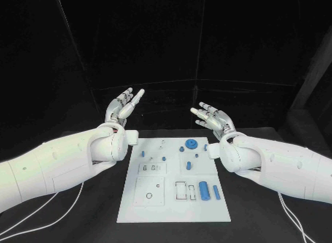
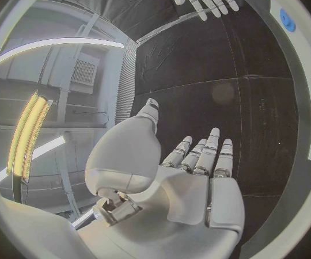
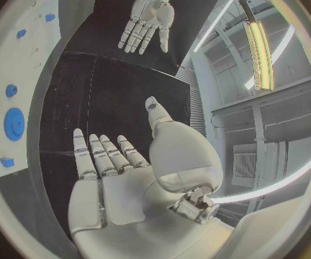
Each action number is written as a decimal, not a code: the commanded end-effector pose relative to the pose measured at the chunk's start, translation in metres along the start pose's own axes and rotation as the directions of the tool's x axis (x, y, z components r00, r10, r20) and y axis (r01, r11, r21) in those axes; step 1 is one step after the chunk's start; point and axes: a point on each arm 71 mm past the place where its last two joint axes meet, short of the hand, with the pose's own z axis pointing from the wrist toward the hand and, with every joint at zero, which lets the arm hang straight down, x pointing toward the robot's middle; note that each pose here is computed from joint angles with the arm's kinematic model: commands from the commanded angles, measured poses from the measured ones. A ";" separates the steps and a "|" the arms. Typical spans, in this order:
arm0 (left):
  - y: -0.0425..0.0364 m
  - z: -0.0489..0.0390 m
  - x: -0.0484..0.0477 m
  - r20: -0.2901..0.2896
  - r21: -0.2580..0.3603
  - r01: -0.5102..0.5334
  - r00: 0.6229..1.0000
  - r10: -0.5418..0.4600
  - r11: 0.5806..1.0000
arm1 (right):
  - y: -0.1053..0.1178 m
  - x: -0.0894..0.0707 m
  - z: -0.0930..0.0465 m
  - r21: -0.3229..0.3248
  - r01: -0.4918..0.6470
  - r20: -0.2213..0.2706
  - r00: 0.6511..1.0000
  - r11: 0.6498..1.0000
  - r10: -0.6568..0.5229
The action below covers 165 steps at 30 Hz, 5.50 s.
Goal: Assemble the parts on the task board
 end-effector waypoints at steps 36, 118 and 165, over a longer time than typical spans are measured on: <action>-0.0308 -0.0536 -0.0051 -0.238 0.025 0.110 0.966 -0.101 0.994 | 0.051 0.001 0.031 -0.291 0.891 -0.164 0.312 0.349 -0.936; -0.0331 -0.0631 -0.0027 -0.280 -0.016 0.133 0.951 -0.132 0.991 | 0.065 0.047 0.052 -0.316 0.919 0.043 0.263 0.237 -0.964; -0.0320 -0.0613 -0.0009 -0.284 -0.028 0.131 0.949 -0.133 0.991 | 0.058 0.074 0.075 -0.271 0.940 -0.030 0.207 0.207 -0.978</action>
